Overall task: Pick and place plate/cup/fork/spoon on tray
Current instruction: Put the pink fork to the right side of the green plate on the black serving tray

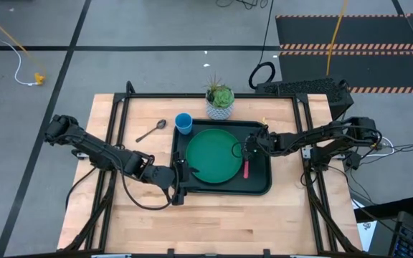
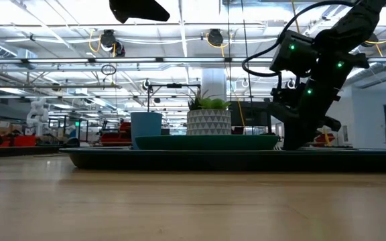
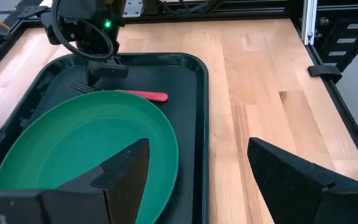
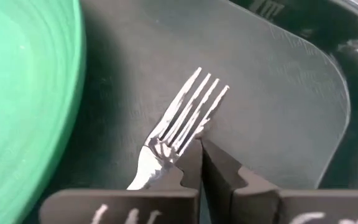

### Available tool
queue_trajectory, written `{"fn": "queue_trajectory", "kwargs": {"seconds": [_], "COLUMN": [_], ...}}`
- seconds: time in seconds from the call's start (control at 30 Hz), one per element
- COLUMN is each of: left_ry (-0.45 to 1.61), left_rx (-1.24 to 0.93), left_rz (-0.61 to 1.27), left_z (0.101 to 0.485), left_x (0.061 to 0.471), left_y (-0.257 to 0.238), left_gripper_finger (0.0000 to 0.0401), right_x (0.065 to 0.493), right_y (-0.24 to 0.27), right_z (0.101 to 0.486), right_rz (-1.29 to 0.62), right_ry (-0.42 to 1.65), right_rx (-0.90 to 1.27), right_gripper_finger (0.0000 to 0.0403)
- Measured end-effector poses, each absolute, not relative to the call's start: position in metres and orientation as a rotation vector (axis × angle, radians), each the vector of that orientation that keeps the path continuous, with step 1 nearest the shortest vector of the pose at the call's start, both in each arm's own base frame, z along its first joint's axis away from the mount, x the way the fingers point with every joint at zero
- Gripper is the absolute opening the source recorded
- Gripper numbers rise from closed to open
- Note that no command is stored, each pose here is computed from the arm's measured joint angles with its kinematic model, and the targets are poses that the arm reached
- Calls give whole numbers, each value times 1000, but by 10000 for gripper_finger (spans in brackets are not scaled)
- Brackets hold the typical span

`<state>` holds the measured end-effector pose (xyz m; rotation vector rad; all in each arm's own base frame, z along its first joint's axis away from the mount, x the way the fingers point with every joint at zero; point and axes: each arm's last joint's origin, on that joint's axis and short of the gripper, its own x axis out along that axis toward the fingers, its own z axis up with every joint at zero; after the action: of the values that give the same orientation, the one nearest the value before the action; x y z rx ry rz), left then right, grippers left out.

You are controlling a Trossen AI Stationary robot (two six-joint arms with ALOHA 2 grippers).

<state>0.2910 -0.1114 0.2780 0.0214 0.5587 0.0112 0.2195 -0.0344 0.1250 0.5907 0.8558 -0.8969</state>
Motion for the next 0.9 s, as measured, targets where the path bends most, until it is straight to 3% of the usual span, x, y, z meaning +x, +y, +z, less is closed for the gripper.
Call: {"fn": "queue_trajectory", "kwargs": {"seconds": [0.9], "left_ry": [562], "left_rx": [26], "left_rz": [25], "left_z": [278], "left_x": [293], "left_y": [-107], "left_gripper_finger": [276], "right_x": [219], "right_y": [-36], "right_z": [128], "right_rz": [-914], "right_ry": [839], "right_rx": [522], "right_gripper_finger": [0]}}
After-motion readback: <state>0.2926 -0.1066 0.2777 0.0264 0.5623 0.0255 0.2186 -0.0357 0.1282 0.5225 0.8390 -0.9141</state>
